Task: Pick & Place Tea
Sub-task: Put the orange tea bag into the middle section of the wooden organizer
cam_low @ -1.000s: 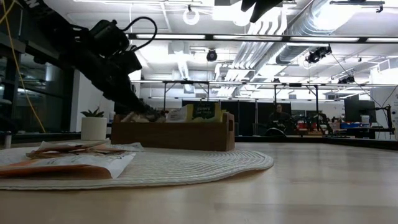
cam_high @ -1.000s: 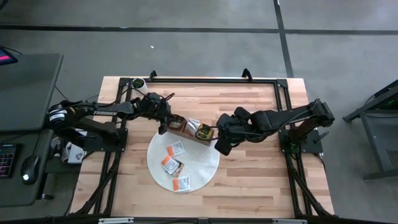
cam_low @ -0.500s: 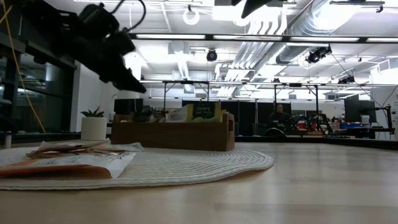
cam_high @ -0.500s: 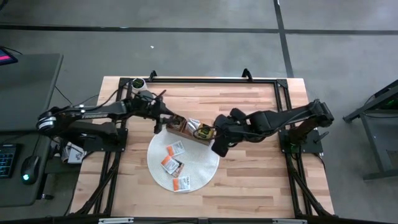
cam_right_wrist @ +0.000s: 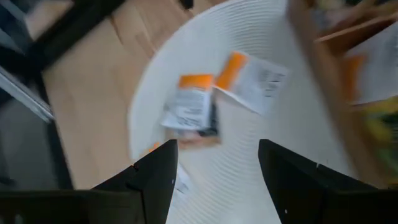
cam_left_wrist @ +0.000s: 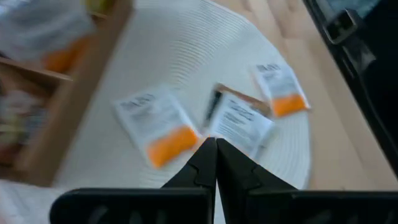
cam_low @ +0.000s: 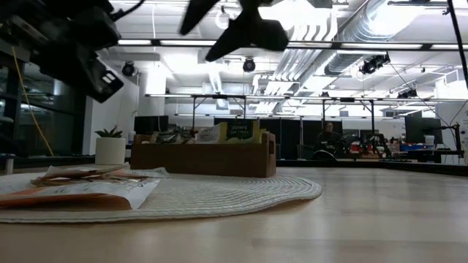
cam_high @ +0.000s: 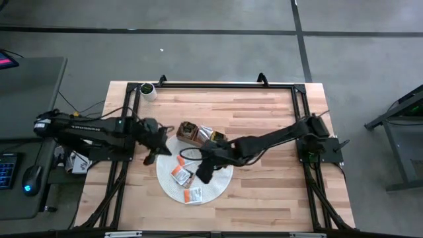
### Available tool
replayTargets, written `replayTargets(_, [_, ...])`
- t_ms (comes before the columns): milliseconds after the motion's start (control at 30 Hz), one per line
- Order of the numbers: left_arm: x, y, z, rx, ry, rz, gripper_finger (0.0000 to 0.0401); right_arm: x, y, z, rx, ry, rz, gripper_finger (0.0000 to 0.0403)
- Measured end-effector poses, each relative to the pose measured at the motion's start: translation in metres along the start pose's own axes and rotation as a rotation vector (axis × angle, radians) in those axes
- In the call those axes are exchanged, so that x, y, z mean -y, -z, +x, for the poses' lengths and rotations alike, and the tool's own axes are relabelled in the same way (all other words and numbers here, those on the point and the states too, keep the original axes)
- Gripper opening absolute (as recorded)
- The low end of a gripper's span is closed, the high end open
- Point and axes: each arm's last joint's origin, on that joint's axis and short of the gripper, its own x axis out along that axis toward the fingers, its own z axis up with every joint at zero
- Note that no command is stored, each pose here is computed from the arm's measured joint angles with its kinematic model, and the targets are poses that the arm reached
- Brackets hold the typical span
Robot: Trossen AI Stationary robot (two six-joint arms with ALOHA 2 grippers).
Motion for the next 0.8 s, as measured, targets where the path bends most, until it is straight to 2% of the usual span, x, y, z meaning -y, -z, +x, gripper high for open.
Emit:
replayTargets(267, [0.030,0.007,0.023,-0.117,0.070,0.038,0.0001,-0.010,0.008,0.053,0.017,-0.125,0.250,0.0220])
replayTargets(433, [0.042,0.007,0.043,-0.138,0.084,0.079,0.0000,-0.010,0.016,0.078,0.004,-0.141,0.360,0.0220])
replayTargets(567, [0.044,0.012,0.061,-0.180,0.036,0.079,0.0000,-0.008,0.022,0.089,-0.009,-0.126,0.421,0.0220])
replayTargets(800, [0.040,0.020,0.091,-0.248,0.011,0.075,0.0000,-0.007,0.022,0.091,0.006,-0.110,0.474,0.0220])
